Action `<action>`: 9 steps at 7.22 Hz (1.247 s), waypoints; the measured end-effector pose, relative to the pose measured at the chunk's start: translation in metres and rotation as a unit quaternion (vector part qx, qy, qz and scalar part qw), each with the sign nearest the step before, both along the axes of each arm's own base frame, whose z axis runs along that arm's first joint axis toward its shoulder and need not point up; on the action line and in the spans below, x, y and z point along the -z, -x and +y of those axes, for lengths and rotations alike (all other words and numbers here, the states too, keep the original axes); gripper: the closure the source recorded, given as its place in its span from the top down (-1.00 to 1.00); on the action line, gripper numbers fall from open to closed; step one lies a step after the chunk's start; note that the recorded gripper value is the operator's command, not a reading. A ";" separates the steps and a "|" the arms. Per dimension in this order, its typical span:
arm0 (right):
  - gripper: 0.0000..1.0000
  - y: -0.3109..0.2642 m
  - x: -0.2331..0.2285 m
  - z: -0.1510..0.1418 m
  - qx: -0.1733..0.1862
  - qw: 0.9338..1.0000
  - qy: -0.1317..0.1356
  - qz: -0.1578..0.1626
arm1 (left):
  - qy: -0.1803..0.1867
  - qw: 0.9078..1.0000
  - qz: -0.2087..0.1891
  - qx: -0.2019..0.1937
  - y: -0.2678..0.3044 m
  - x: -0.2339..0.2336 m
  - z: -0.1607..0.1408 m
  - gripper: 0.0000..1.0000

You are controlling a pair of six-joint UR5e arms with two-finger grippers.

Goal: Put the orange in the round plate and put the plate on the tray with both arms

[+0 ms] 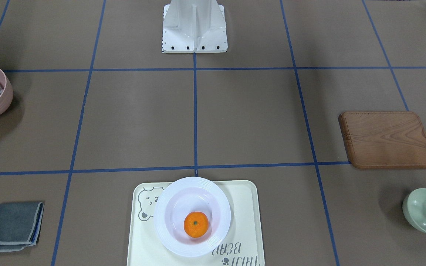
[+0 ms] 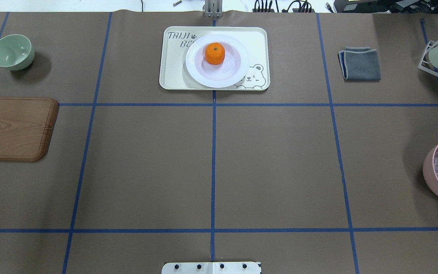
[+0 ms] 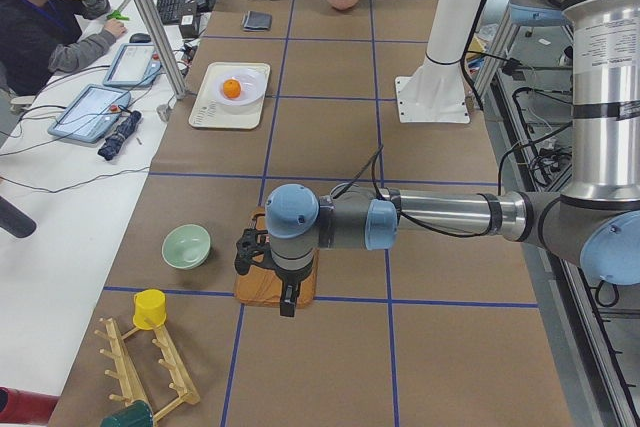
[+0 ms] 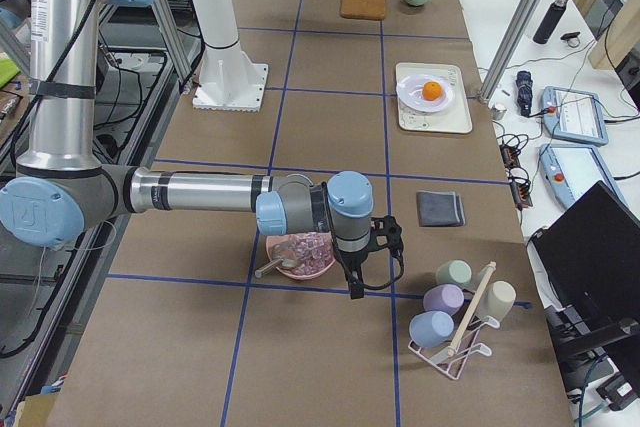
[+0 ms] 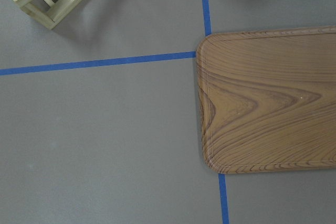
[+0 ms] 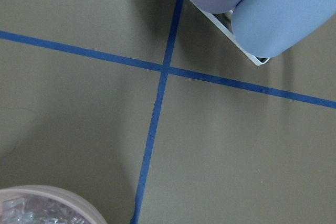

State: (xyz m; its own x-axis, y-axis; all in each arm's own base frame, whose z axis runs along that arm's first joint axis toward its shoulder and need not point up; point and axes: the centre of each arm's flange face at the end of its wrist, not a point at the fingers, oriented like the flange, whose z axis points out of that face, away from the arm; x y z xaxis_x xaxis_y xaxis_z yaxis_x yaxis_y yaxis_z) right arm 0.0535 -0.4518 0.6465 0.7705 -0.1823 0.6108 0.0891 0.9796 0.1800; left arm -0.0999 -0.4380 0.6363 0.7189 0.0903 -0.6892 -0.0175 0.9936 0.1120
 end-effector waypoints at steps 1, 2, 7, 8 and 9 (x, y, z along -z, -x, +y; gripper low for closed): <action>1.00 0.000 0.000 0.001 0.000 1.000 0.000 0.001 | 0.000 1.000 0.000 0.000 0.000 0.000 0.000 0.98; 1.00 0.000 0.000 0.000 0.000 1.000 -0.002 0.001 | -0.001 1.000 0.000 0.000 0.000 0.000 0.000 0.98; 1.00 0.001 -0.006 0.002 0.000 1.000 0.000 -0.006 | 0.008 1.000 0.000 0.000 0.000 -0.007 0.011 0.98; 1.00 0.001 -0.007 0.002 0.000 1.000 0.000 -0.005 | 0.009 1.000 0.000 0.000 0.000 -0.008 0.012 0.98; 1.00 0.001 -0.008 0.003 0.001 1.000 0.001 -0.005 | 0.010 1.000 0.000 0.001 0.000 -0.009 0.013 0.98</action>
